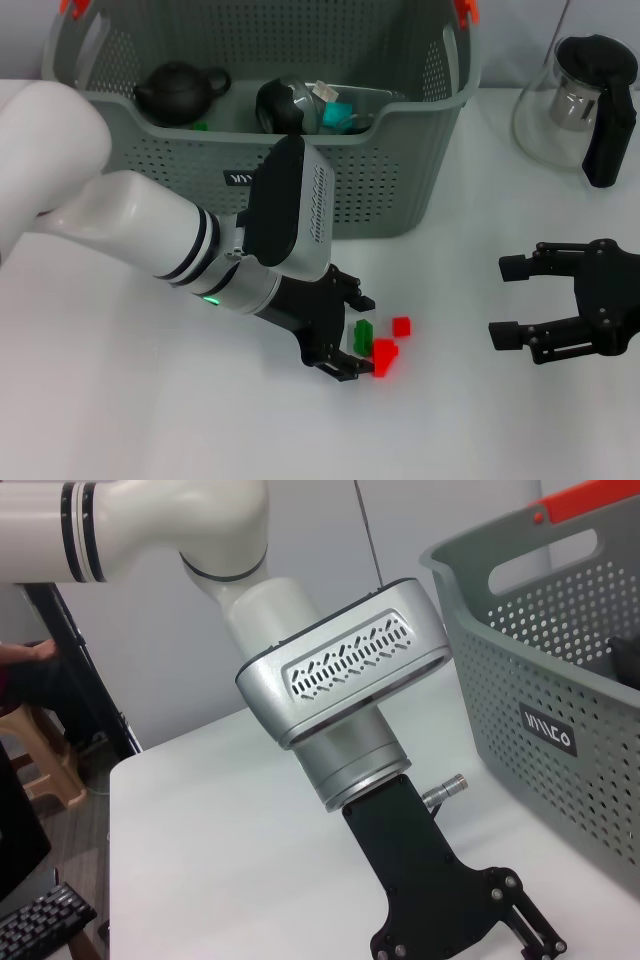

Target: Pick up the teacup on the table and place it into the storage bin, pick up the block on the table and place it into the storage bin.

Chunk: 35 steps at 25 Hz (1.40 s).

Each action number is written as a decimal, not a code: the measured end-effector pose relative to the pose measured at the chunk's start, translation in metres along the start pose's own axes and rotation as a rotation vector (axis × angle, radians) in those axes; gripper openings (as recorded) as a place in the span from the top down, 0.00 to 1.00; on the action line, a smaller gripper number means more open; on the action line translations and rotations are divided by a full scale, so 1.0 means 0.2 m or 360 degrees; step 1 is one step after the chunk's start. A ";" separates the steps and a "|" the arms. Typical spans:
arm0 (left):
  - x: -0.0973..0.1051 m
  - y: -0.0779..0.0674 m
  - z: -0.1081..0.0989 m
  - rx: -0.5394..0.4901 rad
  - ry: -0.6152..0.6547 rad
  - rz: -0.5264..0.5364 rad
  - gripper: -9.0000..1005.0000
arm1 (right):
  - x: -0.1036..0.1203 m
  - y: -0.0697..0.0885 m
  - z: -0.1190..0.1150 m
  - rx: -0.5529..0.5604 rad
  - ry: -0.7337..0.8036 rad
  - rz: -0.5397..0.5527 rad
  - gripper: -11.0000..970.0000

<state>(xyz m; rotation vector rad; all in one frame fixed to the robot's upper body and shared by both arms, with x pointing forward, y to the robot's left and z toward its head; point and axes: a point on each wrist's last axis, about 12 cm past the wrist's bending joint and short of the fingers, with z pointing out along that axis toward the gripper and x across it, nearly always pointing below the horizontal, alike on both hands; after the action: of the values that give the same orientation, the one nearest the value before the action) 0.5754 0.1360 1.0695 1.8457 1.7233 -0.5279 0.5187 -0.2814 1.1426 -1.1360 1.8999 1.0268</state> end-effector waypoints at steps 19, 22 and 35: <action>0.00 -0.01 0.02 0.0026 0.0013 -0.0007 0.28 | 0.00 0.00 0.01 -0.0020 0.0003 0.0002 0.03; -0.01 -0.01 0.02 0.0014 0.0006 -0.0021 0.29 | 0.00 0.00 0.01 -0.0020 0.0001 0.0005 0.03; -0.01 0.01 0.01 -0.0022 -0.0004 -0.0036 0.58 | 0.00 0.00 0.01 -0.0030 -0.0006 0.0003 0.03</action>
<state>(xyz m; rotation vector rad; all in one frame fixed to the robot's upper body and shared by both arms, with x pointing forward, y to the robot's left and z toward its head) 0.5765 0.1328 1.0696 1.8169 1.7437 -0.5257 0.5189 -0.2791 1.1423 -1.1426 1.8924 1.0488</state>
